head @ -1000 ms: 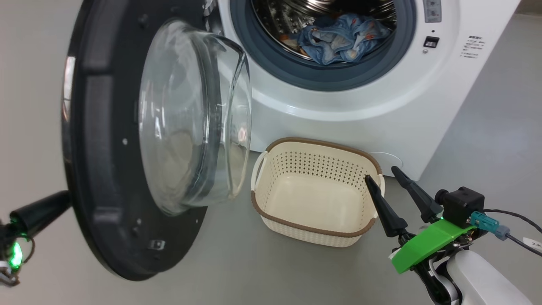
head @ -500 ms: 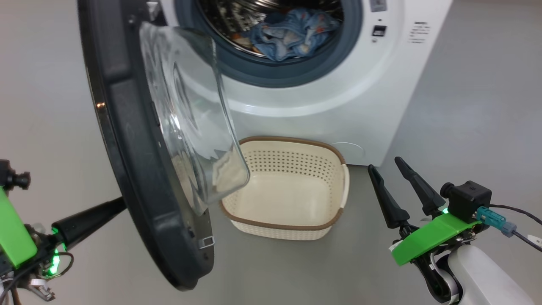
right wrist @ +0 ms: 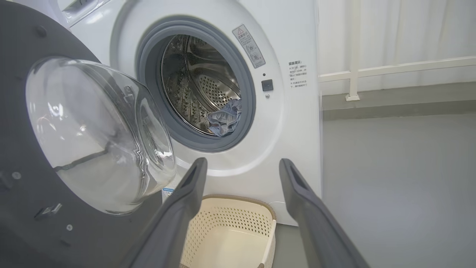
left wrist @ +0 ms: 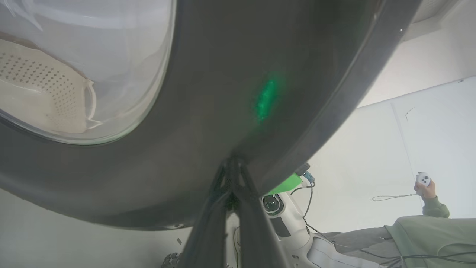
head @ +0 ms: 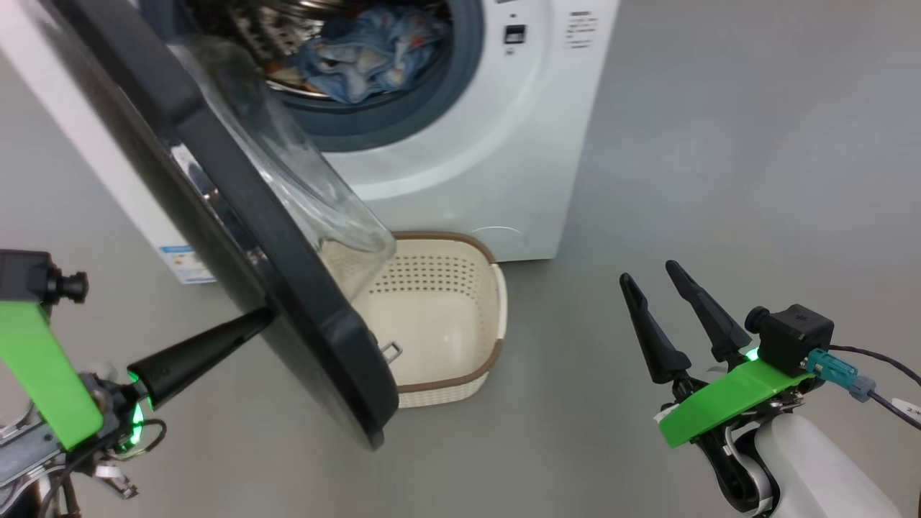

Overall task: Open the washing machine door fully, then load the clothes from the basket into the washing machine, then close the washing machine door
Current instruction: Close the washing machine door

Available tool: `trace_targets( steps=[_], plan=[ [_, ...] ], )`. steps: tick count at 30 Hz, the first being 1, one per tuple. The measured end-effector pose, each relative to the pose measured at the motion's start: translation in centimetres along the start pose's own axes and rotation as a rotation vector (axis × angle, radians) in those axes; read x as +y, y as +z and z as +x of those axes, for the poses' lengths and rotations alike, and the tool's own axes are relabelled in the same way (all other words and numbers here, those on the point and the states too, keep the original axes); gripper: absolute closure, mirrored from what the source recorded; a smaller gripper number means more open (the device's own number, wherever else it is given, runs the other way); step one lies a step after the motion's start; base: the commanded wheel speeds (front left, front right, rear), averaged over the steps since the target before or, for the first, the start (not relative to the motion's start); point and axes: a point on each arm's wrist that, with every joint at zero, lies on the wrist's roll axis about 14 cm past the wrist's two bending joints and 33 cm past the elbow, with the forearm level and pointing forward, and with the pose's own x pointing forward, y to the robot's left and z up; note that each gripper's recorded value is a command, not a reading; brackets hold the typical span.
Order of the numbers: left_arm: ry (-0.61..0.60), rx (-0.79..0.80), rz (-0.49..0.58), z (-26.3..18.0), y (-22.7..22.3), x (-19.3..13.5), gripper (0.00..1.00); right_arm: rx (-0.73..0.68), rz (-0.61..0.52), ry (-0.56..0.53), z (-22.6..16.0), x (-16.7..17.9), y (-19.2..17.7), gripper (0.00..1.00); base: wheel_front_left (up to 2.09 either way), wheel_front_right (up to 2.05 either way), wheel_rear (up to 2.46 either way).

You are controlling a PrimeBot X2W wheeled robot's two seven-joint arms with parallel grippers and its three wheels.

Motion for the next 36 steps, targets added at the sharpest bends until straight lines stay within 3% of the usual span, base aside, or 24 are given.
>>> trace_targets(
  steps=[10,22,36],
  plan=[
    [-0.044,0.017,0.071,6.2,1.1,-1.3,1.0,-0.035,0.003,-0.13,-2.6,-3.5,1.2,0.0,0.0,0.0,0.0],
    [-0.077,-0.086,0.091,12.4,4.3,-1.9,1.0,-0.047,-0.008,-0.249,-5.3,-6.7,1.7,0.0,0.0,0.0,0.0],
    [-0.077,-0.125,0.094,13.1,5.7,-1.4,1.0,-0.052,0.015,-0.259,-4.6,-6.8,1.4,0.0,0.0,0.0,0.0]
  ],
)
